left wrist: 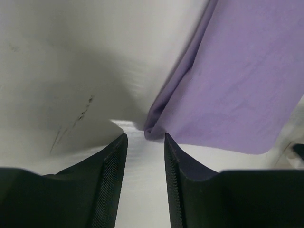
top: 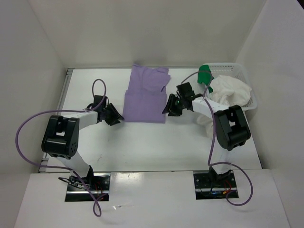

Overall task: Fold and stack the t-shirts
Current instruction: Grab one side of the 2/3 rectangular tshirt with both arms

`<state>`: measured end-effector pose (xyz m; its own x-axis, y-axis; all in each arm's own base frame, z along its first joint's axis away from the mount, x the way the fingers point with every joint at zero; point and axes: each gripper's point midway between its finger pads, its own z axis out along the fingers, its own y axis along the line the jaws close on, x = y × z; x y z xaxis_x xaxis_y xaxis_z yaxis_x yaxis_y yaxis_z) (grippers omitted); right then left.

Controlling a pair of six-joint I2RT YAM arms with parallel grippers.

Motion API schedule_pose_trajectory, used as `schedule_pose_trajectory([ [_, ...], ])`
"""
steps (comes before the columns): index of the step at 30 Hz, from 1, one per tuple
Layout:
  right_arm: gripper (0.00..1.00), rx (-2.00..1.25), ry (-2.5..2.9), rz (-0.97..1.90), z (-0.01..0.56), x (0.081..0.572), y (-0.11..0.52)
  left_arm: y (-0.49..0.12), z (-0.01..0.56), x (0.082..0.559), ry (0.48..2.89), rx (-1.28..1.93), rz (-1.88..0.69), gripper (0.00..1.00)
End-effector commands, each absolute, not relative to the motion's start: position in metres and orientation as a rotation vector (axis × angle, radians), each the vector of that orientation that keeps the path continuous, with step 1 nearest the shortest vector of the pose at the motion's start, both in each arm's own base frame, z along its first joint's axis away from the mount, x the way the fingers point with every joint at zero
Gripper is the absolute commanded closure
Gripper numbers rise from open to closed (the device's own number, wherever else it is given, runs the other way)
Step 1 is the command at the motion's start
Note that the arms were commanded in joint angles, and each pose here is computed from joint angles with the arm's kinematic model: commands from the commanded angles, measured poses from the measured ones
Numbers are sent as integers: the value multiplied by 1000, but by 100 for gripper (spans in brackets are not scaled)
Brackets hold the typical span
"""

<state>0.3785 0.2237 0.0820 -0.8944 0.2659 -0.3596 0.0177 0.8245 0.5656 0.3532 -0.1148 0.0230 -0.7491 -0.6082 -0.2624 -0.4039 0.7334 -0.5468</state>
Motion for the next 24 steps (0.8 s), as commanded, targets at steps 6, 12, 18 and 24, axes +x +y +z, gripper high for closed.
schedule_pose_trajectory([
  [6, 44, 298, 2602, 960, 39, 353, 236, -116, 4, 355, 2522, -794, -645, 61],
  [12, 47, 378, 2612, 950, 23, 354, 235, -121, 5, 357, 2519, -791, -688, 71],
  [18, 77, 425, 2624, 938, 12, 349, 232, -124, 12, 359, 2511, -751, -714, 90],
  [24, 99, 410, 2644, 926, 14, 335, 234, -127, 15, 352, 2532, -717, -733, 99],
])
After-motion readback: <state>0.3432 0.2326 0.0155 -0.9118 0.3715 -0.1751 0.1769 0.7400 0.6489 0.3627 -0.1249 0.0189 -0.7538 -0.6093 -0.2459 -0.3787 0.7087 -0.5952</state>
